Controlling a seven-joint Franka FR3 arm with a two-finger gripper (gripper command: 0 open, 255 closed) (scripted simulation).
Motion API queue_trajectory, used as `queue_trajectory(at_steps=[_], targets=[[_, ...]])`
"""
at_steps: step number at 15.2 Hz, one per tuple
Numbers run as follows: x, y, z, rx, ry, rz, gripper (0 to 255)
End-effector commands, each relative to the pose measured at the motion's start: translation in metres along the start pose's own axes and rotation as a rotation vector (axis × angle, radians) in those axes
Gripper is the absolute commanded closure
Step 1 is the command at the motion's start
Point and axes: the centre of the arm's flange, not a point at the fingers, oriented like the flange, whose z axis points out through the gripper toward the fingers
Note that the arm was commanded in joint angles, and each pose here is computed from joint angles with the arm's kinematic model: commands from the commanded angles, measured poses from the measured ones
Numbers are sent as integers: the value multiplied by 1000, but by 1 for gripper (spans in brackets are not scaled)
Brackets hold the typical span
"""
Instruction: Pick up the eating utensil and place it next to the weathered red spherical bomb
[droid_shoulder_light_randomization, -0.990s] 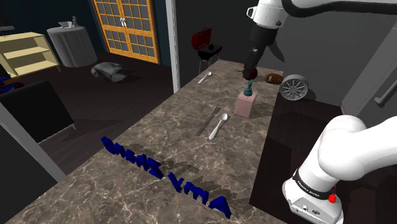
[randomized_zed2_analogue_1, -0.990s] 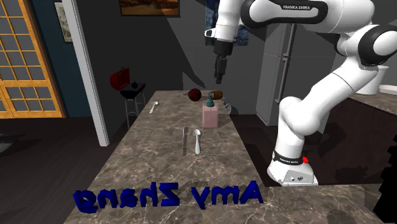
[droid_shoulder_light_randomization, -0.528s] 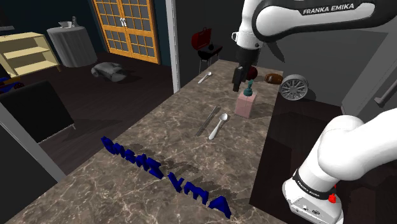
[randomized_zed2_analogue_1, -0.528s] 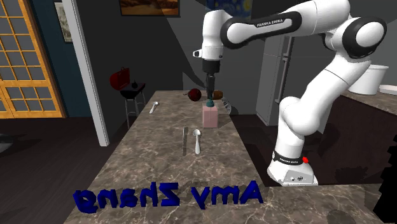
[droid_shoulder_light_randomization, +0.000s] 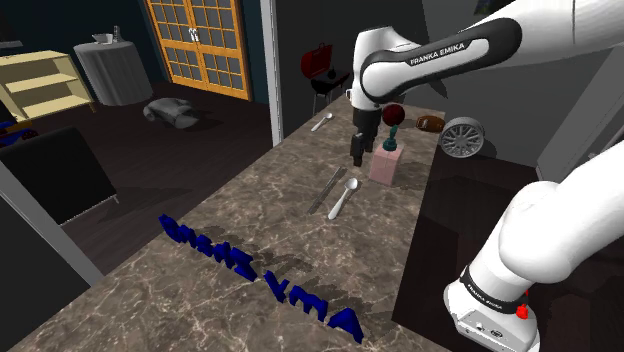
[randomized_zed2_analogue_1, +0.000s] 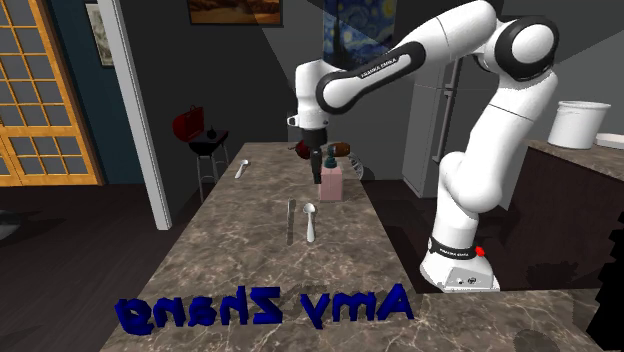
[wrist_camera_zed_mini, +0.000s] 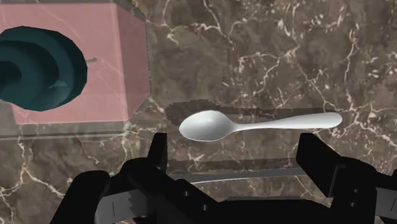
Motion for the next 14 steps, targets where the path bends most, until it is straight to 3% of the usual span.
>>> queue_trajectory(at_steps=[1,5,14], targets=[[11,4,25,10,-28,-1,0],[33,16,74,29,-84,-3,0],[30,15,114,29,-84,-3,0]])
